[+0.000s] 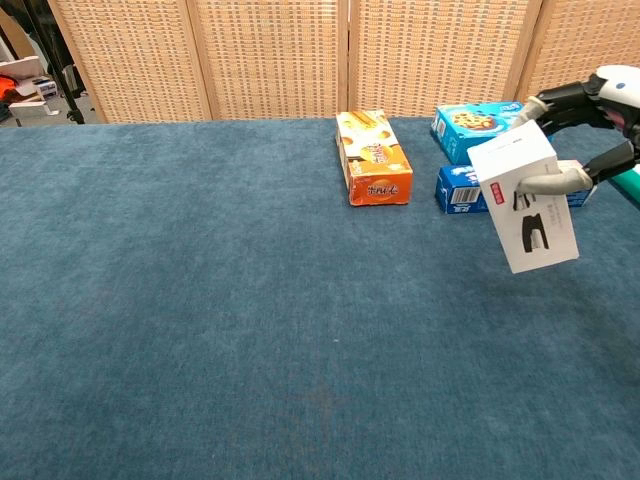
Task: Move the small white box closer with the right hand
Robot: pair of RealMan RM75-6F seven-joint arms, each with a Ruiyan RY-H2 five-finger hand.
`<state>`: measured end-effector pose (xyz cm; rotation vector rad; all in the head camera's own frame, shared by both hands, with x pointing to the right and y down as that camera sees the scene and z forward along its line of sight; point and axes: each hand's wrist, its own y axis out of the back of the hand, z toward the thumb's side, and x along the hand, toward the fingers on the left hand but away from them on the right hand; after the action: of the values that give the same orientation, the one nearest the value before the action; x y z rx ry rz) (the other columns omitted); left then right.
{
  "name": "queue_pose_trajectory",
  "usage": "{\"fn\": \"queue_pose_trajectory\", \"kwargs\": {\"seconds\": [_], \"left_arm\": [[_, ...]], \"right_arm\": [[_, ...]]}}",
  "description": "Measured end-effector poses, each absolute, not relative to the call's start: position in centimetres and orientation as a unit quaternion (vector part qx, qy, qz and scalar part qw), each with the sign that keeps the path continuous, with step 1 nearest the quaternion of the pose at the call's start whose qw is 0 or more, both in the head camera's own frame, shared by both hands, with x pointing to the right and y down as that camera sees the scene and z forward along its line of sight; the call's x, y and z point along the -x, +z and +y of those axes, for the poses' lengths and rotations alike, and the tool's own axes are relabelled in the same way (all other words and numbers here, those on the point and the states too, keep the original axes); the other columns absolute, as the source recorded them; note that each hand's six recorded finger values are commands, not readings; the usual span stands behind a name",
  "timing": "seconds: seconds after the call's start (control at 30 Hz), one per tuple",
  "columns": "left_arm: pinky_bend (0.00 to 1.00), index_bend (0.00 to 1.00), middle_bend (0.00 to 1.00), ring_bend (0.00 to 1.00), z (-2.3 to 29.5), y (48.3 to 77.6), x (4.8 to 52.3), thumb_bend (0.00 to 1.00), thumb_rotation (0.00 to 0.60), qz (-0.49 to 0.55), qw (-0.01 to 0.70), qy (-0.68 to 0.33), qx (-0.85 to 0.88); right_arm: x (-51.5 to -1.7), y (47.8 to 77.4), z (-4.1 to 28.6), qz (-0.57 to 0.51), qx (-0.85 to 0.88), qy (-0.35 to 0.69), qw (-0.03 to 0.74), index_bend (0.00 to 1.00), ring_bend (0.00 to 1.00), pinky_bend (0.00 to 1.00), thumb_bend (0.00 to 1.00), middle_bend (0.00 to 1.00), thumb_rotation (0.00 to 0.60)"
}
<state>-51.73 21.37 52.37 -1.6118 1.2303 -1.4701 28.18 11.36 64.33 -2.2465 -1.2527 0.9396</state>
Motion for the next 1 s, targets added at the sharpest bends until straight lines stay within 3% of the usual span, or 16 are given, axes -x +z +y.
{"fn": "queue_pose_trajectory", "kwargs": {"seconds": [0.23,0.6,0.7,0.77,0.83,1.0], "left_arm": [[0.0,0.0,0.0,0.0,21.4,52.5,51.7,0.0,0.6,0.465,0.313,-0.56,0.61],[0.0,0.0,0.0,0.0,21.4,52.5,51.6,0.0,0.6,0.464,0.314,-0.56,0.61],[0.0,0.0,0.0,0.0,21.4,52.6,51.5,0.0,0.6,0.463,0.315,-0.561,0.61],[0.0,0.0,0.0,0.0,21.4,52.6,51.4,0.0,0.6,0.462,0.315,-0.561,0.61],[0.0,0.0,0.0,0.0,21.4,52.6,51.4,0.0,0.6,0.462,0.315,-0.561,0.61],[0.0,0.0,0.0,0.0,21.4,52.7,51.4,0.0,0.6,0.461,0.316,-0.562,0.609]], "right_arm": [[-29.2,67.4,11.9,-0.519,0.793,0.293,0.121,0.58,0.36,0.19,0.78,0.6,0.6],[-30.3,69.7,12.5,-0.537,0.782,0.292,0.121,0.58,0.34,0.19,0.77,0.55,0.6],[-30.7,70.2,12.7,-0.532,0.784,0.298,0.117,0.5,0.23,0.19,0.67,0.41,0.6],[-30.6,70.3,12.9,-0.525,0.789,0.298,0.111,0.29,0.06,0.16,0.53,0.17,0.6],[-30.7,70.5,13.1,-0.516,0.797,0.297,0.104,0.16,0.0,0.13,0.43,0.03,0.6],[-31.3,70.3,13.4,-0.491,0.81,0.3,0.111,0.1,0.0,0.12,0.41,0.0,0.6]]}}
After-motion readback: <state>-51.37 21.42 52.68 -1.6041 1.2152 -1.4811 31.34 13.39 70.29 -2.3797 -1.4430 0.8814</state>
